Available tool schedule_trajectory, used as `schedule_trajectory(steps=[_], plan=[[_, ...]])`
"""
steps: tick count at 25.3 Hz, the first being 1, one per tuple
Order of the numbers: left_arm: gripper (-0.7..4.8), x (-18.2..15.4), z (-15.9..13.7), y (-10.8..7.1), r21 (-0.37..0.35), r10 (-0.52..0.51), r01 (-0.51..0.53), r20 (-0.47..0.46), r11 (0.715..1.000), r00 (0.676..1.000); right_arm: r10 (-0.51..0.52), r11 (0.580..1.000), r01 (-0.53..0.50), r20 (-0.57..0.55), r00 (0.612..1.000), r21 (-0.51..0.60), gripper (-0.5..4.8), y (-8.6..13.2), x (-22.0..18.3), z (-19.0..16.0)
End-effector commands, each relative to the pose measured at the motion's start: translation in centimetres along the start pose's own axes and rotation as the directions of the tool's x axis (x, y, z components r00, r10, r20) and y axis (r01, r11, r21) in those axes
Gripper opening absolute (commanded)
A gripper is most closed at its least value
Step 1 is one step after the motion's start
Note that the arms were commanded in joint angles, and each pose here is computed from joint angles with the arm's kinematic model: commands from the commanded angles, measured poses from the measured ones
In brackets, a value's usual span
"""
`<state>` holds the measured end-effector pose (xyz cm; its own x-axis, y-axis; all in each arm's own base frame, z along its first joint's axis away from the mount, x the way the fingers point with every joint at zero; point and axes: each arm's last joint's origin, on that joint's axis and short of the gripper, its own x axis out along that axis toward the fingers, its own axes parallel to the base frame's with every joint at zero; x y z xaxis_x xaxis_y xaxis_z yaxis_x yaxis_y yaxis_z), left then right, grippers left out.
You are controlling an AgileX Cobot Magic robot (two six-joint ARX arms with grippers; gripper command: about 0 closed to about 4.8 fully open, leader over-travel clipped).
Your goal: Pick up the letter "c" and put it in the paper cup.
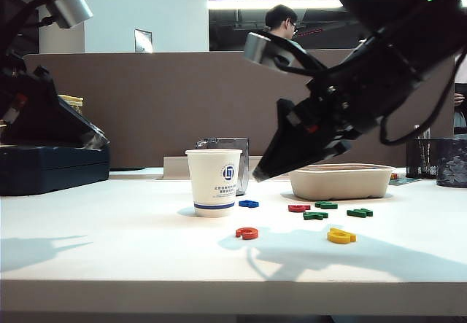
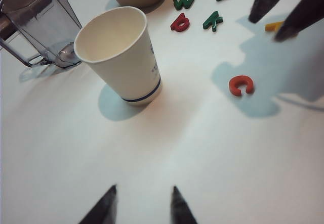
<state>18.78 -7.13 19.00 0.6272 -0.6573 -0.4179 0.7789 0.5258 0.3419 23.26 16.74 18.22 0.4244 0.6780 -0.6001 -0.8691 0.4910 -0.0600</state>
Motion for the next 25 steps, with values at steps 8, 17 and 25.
schedule_trajectory(steps=[8, 17, 25], plan=[[1.31, 0.1, 1.0, 0.4, -0.182, 0.0, 0.02, 0.108, 0.983, 0.994, 0.016, 0.999, -0.015, -0.029, 0.999, 0.033, 1.59, -0.2, 1.3, -0.3], [1.31, 0.9, 2.1, -1.0, -0.131, -0.04, 0.058, 0.134, 0.99, 0.99, 0.027, 0.999, -0.025, -0.053, 0.998, 0.042, 1.59, -0.4, 2.3, -1.0], [1.31, 2.4, 1.6, -1.7, -0.128, -0.079, 0.092, 0.099, 0.988, 0.992, 0.029, 0.999, -0.027, -0.053, 0.998, 0.043, 1.59, -0.4, 2.4, -1.1]])
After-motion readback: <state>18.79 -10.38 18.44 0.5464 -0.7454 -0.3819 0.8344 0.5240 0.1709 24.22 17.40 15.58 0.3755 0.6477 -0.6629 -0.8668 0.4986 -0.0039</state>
